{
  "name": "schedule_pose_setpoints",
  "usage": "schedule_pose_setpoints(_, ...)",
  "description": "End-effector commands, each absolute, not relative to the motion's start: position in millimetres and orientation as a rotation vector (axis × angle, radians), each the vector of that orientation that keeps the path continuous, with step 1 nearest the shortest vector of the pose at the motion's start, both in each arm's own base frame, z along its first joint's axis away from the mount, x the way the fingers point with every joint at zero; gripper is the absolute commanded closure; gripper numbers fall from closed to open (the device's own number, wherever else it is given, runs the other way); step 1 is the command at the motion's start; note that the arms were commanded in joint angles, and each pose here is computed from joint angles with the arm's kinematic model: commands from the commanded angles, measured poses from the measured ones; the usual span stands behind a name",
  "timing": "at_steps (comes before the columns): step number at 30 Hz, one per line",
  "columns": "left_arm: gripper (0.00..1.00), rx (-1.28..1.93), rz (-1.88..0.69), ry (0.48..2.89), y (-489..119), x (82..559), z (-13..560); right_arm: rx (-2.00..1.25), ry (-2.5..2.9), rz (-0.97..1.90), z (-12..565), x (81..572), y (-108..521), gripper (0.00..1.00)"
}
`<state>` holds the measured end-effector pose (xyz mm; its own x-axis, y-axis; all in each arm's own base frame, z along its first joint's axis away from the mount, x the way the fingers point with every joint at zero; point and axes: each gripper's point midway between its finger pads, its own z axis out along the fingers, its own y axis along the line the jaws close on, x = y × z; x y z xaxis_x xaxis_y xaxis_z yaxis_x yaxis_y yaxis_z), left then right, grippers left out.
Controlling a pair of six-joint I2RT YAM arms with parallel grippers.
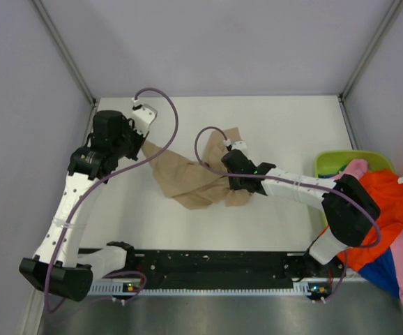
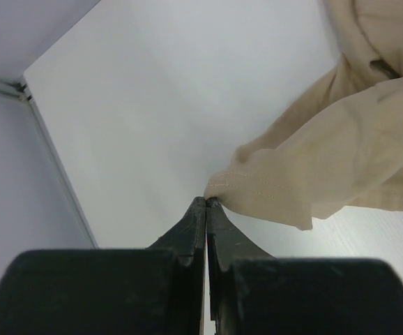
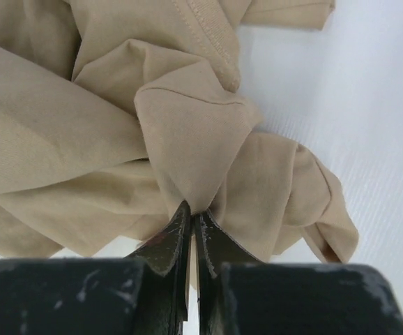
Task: Fold and stack the t-shirts
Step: Flatten out the tshirt
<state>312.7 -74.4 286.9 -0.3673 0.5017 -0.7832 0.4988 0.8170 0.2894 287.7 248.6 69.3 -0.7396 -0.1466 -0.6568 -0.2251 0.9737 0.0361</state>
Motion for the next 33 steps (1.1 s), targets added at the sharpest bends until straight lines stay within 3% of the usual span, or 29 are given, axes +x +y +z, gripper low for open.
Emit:
schedule_pose_setpoints(1, 1.00, 0.532, 0.229, 1.970, -25, 333, 321, -0.212, 2.268, 0.226, 129, 306, 242, 1.00)
schedule_pose_setpoints(7, 1.00, 0.363, 0.262, 1.919, 40, 372, 370, -0.290, 2.127, 0.426, 196, 300, 241, 1.00)
schedule_pose_setpoints(13, 1.00, 0.297, 0.277, 1.960, 57, 447, 346, -0.322, 2.088, 0.612, 215, 302, 272, 1.00)
schedule_pose_setpoints(14, 0.91, 0.292, 0.270, 1.996, 60, 463, 331, -0.311, 2.086, 0.631, 218, 304, 273, 1.00)
schedule_pose_setpoints(16, 0.60, 0.288, 0.249, 2.033, 59, 479, 315, -0.290, 2.082, 0.691, 225, 310, 272, 1.00)
schedule_pose_setpoints(18, 0.38, 0.375, 0.169, 2.061, 44, 479, 302, -0.254, 2.098, 0.718, 224, 317, 267, 1.00)
schedule_pose_setpoints(20, 0.28, 0.523, 0.052, 2.085, 13, 455, 278, -0.211, 2.118, 0.730, 219, 323, 255, 1.00)
schedule_pose_setpoints(25, 0.27, 1.022, -0.029, 2.021, -47, 361, 222, -0.174, 2.135, 0.723, 214, 329, 242, 1.00)
schedule_pose_setpoints(31, 0.23, 1.634, -0.054, 2.121, -24, 223, 110, -0.184, 2.141, 0.675, 210, 329, 236, 1.00)
schedule_pose_setpoints(33, 0.23, 1.701, -0.034, 2.212, -10, 207, 86, -0.185, 2.139, 0.662, 211, 330, 234, 1.00)
